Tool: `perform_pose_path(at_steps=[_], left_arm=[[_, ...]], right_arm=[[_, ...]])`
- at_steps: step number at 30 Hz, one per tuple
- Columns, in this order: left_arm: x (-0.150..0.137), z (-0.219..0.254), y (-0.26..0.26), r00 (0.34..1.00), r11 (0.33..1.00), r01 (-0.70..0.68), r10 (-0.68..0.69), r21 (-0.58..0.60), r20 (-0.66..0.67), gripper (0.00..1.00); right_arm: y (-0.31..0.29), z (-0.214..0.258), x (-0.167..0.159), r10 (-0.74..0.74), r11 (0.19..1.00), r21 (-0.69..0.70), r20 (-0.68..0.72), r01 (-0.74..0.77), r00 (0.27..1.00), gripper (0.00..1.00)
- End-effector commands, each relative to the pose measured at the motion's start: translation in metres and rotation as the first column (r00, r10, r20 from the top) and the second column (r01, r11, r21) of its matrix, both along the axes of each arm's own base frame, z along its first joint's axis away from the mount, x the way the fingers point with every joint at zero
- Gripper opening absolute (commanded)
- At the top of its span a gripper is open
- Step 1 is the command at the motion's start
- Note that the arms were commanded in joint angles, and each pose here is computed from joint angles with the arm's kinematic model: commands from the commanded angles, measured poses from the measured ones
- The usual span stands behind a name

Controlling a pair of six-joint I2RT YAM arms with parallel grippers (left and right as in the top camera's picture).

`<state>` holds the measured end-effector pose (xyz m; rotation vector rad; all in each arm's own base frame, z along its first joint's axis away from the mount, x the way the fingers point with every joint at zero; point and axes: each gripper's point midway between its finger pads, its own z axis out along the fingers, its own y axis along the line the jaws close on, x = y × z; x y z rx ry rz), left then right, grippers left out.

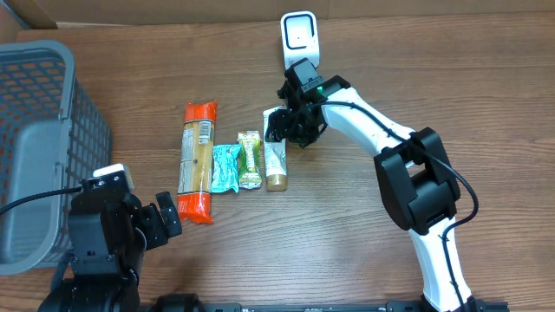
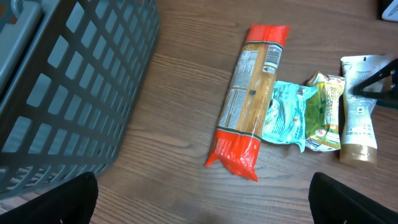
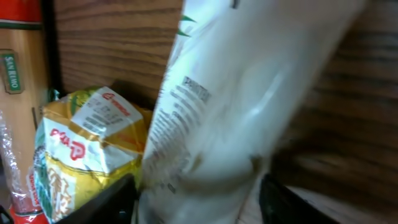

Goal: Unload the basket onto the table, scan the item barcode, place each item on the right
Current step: 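Lift the white tube and rotate it with the right gripper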

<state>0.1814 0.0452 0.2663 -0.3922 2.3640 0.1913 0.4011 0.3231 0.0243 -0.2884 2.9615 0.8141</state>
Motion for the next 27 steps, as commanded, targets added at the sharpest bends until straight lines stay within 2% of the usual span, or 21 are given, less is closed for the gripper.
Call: perform_pose_path(at_steps=[1, 3, 5, 7, 12, 14, 16, 18, 20, 23, 24, 25, 27], left_arm=[[-0.002, 0.000, 0.004, 1.000, 1.000, -0.023, 0.023, 0.006, 0.001, 1.00], [-0.002, 0.000, 0.004, 1.000, 1.000, -0.023, 0.023, 0.006, 0.001, 1.00], [-0.002, 0.000, 0.004, 1.000, 1.000, -0.023, 0.023, 0.006, 0.001, 1.00], [-0.002, 0.000, 0.004, 1.000, 1.000, -0.023, 0.023, 0.006, 0.001, 1.00], [-0.002, 0.000, 0.004, 1.000, 1.000, -0.023, 0.023, 0.006, 0.001, 1.00], [-0.002, 0.000, 0.004, 1.000, 1.000, -0.023, 0.023, 0.006, 0.001, 1.00], [-0.002, 0.000, 0.004, 1.000, 1.000, -0.023, 0.023, 0.006, 0.001, 1.00], [-0.002, 0.000, 0.004, 1.000, 1.000, -0.023, 0.023, 0.006, 0.001, 1.00], [-0.002, 0.000, 0.004, 1.000, 1.000, -0.023, 0.023, 0.006, 0.001, 1.00], [-0.002, 0.000, 0.004, 1.000, 1.000, -0.023, 0.023, 0.006, 0.001, 1.00], [-0.002, 0.000, 0.004, 1.000, 1.000, -0.023, 0.023, 0.006, 0.001, 0.99], [-0.002, 0.000, 0.004, 1.000, 1.000, -0.023, 0.023, 0.006, 0.001, 1.00], [-0.002, 0.000, 0.004, 1.000, 1.000, -0.023, 0.023, 0.006, 0.001, 1.00]], right_arm=[[0.007, -0.003, -0.002, 0.008, 1.000, -0.002, 0.019, -0.007, 1.000, 0.53], [0.008, -0.004, -0.005, 0.012, 1.000, -0.006, 0.011, -0.012, 1.000, 0.38], [0.008, -0.004, -0.006, 0.003, 1.000, -0.007, 0.002, -0.003, 1.000, 0.15], [0.008, -0.002, -0.005, -0.019, 1.000, -0.001, -0.008, 0.019, 1.000, 0.04], [-0.009, 0.029, 0.015, -0.067, 0.998, 0.006, 0.020, 0.067, 0.998, 0.04], [-0.032, 0.046, 0.028, -0.182, 0.982, -0.044, 0.040, 0.184, 0.983, 0.04], [-0.073, 0.050, 0.038, -0.416, 0.893, -0.168, 0.048, 0.418, 0.908, 0.04], [-0.103, 0.046, 0.037, -0.615, 0.756, -0.262, 0.032, 0.600, 0.788, 0.04], [-0.114, 0.036, 0.030, -0.681, 0.701, -0.297, -0.005, 0.649, 0.733, 0.04], [-0.122, 0.028, 0.021, -0.682, 0.691, -0.339, -0.014, 0.638, 0.731, 0.04], [-0.123, 0.027, 0.021, -0.674, 0.696, -0.345, -0.011, 0.630, 0.739, 0.08], [-0.125, 0.029, 0.020, -0.619, 0.740, -0.344, -0.011, 0.579, 0.785, 0.22], [-0.136, 0.030, 0.015, -0.576, 0.768, -0.365, -0.032, 0.527, 0.817, 0.35]])
